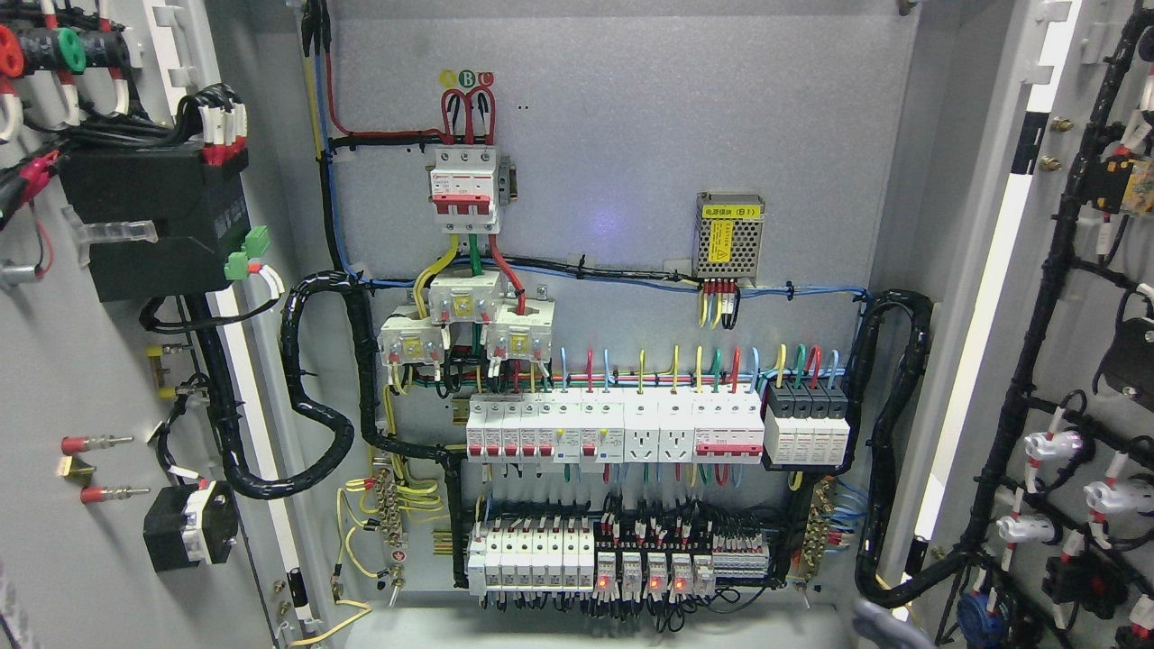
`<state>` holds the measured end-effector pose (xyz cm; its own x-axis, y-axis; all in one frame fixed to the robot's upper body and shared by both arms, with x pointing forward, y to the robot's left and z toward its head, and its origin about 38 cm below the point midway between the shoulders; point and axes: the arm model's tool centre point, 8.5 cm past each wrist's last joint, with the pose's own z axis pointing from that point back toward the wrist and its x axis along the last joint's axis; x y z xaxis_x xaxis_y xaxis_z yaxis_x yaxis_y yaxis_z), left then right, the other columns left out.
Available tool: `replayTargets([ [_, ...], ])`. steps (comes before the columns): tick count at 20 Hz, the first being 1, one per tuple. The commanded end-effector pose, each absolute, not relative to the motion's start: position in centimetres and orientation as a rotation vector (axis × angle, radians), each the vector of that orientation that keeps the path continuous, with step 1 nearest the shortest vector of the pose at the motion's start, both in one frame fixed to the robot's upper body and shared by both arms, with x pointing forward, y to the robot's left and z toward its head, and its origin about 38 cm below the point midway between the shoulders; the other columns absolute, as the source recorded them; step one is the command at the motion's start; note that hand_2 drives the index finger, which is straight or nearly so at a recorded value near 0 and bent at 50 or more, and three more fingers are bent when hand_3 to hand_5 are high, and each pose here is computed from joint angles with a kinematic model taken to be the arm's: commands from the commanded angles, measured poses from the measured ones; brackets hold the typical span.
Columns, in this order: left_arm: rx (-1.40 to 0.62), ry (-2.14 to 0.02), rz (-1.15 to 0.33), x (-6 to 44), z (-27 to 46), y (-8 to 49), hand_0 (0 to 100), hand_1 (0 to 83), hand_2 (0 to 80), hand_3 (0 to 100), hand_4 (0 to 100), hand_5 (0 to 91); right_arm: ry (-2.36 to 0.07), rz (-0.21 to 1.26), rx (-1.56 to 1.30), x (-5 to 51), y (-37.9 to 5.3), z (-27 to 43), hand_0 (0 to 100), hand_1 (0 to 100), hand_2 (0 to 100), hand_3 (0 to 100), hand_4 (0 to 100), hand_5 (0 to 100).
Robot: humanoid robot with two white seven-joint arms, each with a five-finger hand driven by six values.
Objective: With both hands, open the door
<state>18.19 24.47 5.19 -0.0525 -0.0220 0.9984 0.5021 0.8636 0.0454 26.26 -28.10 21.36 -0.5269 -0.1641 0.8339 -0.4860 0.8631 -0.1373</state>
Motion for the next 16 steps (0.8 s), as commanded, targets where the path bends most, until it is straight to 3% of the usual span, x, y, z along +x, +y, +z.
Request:
replayTargets([
  [1,-0.437,-1.702,-0.518,19.3,9.8,23.3,0,0.0,0.0,0,0,0.0,-2.175,0.416,0.368,25.7,-32.0,23.3,0,0,0,0,0,0],
  [10,-0.446,-1.783,-0.563,20.7,12.2,22.9,0,0.0,0.0,0,0,0.0,-2.187,0.467,0.313,24.9,-33.5,23.9,0,0,0,0,0,0],
  [16,-0.451,-1.836,-0.591,21.6,13.7,22.7,0,0.0,0.0,0,0,0.0,-2.185,0.424,0.375,24.9,-34.1,24.3,0,0,0,0,0,0],
])
